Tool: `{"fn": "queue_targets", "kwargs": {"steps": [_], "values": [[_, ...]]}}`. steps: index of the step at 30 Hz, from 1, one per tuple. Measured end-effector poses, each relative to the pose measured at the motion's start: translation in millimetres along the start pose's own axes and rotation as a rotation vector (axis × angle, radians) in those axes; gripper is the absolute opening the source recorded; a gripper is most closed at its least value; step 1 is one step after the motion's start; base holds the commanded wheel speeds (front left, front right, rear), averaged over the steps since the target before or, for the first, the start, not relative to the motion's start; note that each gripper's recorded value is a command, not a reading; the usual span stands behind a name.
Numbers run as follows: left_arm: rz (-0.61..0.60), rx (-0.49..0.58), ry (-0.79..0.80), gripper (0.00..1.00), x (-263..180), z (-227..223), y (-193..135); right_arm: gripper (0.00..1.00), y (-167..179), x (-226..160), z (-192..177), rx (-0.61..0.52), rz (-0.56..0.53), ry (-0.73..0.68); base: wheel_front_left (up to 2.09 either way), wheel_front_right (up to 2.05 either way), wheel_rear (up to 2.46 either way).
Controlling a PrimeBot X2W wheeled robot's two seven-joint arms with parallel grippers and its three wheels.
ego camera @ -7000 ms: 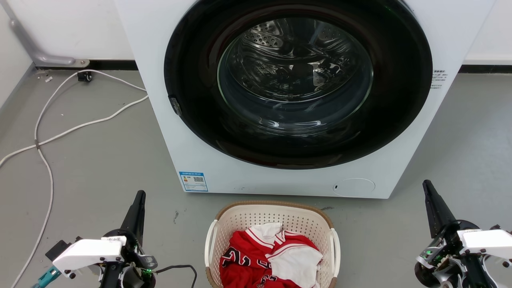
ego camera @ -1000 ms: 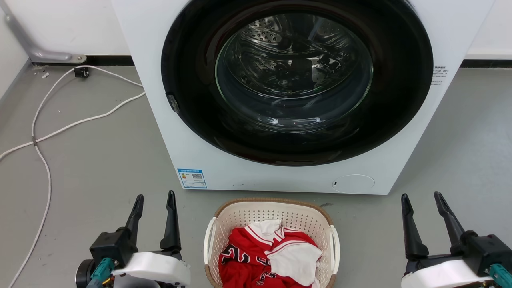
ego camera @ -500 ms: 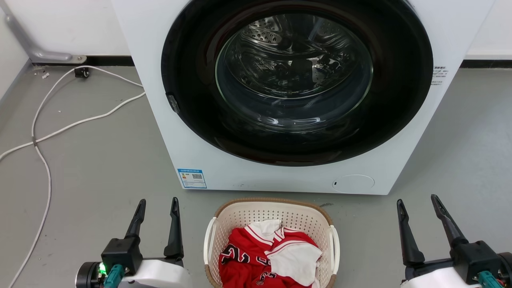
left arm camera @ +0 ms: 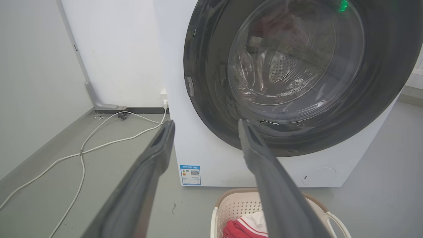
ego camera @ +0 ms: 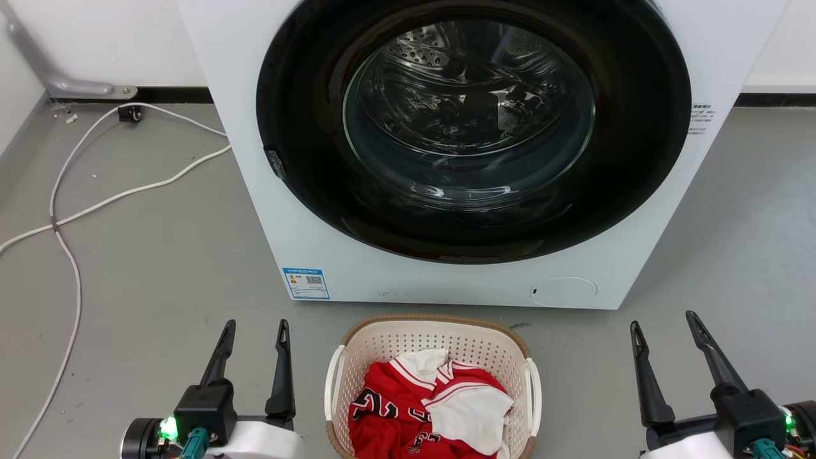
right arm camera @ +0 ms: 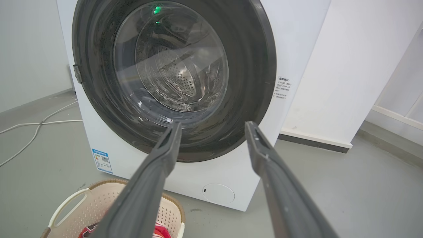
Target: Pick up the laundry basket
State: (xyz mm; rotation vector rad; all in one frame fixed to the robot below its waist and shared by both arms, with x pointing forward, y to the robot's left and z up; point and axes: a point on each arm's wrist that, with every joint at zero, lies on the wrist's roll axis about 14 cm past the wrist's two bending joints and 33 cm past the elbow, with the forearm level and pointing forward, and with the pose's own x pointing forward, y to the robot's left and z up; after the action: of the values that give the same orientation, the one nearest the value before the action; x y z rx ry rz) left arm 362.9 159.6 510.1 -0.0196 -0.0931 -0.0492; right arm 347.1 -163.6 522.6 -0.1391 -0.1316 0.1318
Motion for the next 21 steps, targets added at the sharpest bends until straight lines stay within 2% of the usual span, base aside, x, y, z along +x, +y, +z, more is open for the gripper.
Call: {"fn": "queue_targets", "kwargs": {"steps": [21], "values": [[0.004,0.027,0.012,1.0,0.1,-3.8,0.7,1.0,-2.7,-2.0,-4.0,0.016,-0.011,0.012,0.0,0.0,0.0]]}}
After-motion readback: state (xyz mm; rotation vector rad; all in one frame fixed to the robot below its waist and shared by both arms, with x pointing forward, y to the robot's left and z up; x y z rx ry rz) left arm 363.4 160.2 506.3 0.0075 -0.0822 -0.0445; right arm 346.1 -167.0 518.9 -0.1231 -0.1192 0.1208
